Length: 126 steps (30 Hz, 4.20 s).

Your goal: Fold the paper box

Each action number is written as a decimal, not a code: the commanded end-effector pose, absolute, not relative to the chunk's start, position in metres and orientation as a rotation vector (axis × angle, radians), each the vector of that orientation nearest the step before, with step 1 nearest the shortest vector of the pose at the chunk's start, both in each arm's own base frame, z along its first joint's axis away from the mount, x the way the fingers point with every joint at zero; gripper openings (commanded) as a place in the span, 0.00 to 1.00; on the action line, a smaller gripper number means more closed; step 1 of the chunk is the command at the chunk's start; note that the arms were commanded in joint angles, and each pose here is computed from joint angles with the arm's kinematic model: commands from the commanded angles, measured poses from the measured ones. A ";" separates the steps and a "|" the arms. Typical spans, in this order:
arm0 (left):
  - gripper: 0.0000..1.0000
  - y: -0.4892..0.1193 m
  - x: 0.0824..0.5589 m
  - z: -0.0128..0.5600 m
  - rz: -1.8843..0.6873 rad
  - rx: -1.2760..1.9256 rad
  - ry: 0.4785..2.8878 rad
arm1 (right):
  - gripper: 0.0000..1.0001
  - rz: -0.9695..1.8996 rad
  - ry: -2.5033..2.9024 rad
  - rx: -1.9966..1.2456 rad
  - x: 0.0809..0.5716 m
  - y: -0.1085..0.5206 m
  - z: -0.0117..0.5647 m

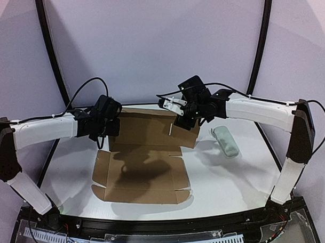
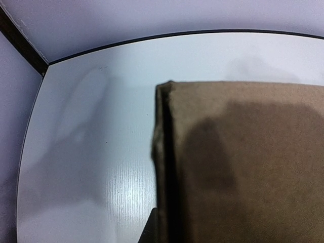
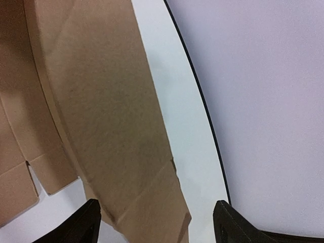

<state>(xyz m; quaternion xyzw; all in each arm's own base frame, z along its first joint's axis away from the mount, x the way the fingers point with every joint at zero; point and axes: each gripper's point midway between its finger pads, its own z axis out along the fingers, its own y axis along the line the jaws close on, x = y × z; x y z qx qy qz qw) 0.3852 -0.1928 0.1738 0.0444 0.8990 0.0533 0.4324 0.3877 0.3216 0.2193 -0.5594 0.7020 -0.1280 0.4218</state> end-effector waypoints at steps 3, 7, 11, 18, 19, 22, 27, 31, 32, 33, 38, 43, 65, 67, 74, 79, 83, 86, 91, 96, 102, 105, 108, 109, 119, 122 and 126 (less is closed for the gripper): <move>0.01 -0.190 0.382 0.197 0.161 0.077 2.223 | 0.64 -0.362 1.690 -1.331 0.403 0.331 0.241; 0.01 -0.189 0.382 0.200 0.154 0.048 2.218 | 0.43 -0.320 1.712 -1.265 0.404 0.337 0.244; 0.01 -0.190 0.382 0.205 0.134 0.027 2.207 | 0.36 -0.286 1.741 -1.230 0.405 0.339 0.238; 0.01 -0.195 0.381 0.210 0.087 0.015 2.197 | 0.24 -0.203 1.780 -1.140 0.407 0.346 0.232; 0.01 -0.196 0.381 0.210 0.083 0.013 2.196 | 0.21 -0.185 1.790 -1.119 0.407 0.347 0.232; 0.01 -0.199 0.380 0.211 0.060 0.005 2.191 | 0.12 -0.115 1.818 -1.059 0.406 0.351 0.232; 0.01 -0.203 0.377 0.214 0.014 -0.005 2.175 | 0.02 -0.010 1.821 -0.978 0.405 0.359 0.234; 0.01 -0.204 0.374 0.217 -0.038 -0.049 2.149 | 0.00 0.160 1.818 -0.814 0.403 0.367 0.246; 0.01 -0.204 0.374 0.220 -0.052 -0.058 2.140 | 0.00 0.206 1.824 -0.767 0.403 0.369 0.249; 0.01 -0.204 0.373 0.222 -0.070 -0.071 2.128 | 0.00 0.284 1.818 -0.701 0.401 0.372 0.257; 0.01 -0.205 0.371 0.228 -0.138 -0.124 2.083 | 0.04 0.607 1.785 -0.404 0.398 0.382 0.281; 0.01 -0.212 0.371 0.231 -0.182 -0.131 2.064 | 0.07 0.853 1.699 -0.201 0.396 0.387 0.303; 0.01 -0.196 0.382 0.251 -0.246 -0.279 1.974 | 0.98 0.862 1.771 -0.503 0.343 0.295 0.325; 0.01 -0.194 0.385 0.249 -0.250 -0.278 1.975 | 0.98 0.825 1.741 -0.554 0.332 0.287 0.333; 0.01 -0.192 0.404 0.248 -0.523 -0.267 1.922 | 0.98 0.653 1.911 -0.231 0.335 0.186 0.321; 0.01 -0.201 0.397 0.271 -0.682 -0.198 1.801 | 0.98 0.894 2.021 -0.117 0.348 0.165 0.290; 0.01 -0.206 0.390 0.289 -0.786 -0.189 1.713 | 0.98 1.273 1.985 -0.254 0.348 0.194 0.289; 0.01 -0.210 0.386 0.300 -0.847 -0.172 1.653 | 0.98 1.451 1.922 -0.321 0.352 0.210 0.298; 0.01 -0.212 0.387 0.306 -0.871 -0.175 1.625 | 0.98 1.653 1.780 -0.421 0.347 0.224 0.315; 0.01 -0.214 0.387 0.308 -0.891 -0.170 1.611 | 0.98 1.761 1.784 -0.477 0.343 0.246 0.315; 0.01 -0.213 0.387 0.307 -0.892 -0.178 1.610 | 0.98 1.816 1.737 -0.536 0.337 0.260 0.325; 0.01 -0.213 0.387 0.304 -0.893 -0.184 1.615 | 0.98 1.829 1.719 -0.578 0.330 0.265 0.330; 0.01 -0.213 0.387 0.302 -0.891 -0.180 1.622 | 0.98 1.832 1.714 -0.582 0.328 0.267 0.333; 0.01 -0.213 0.387 0.302 -0.891 -0.181 1.625 | 0.98 1.832 1.711 -0.580 0.328 0.267 0.334; 0.01 -0.215 0.386 0.294 -0.892 -0.182 1.652 | 0.98 1.854 1.653 -0.599 0.326 0.281 0.357; 0.01 -0.215 0.386 0.292 -0.897 -0.185 1.656 | 0.98 1.849 1.646 -0.566 0.331 0.284 0.360; 0.01 -0.215 0.387 0.292 -0.899 -0.187 1.656 | 0.98 1.863 1.652 -0.572 0.332 0.292 0.360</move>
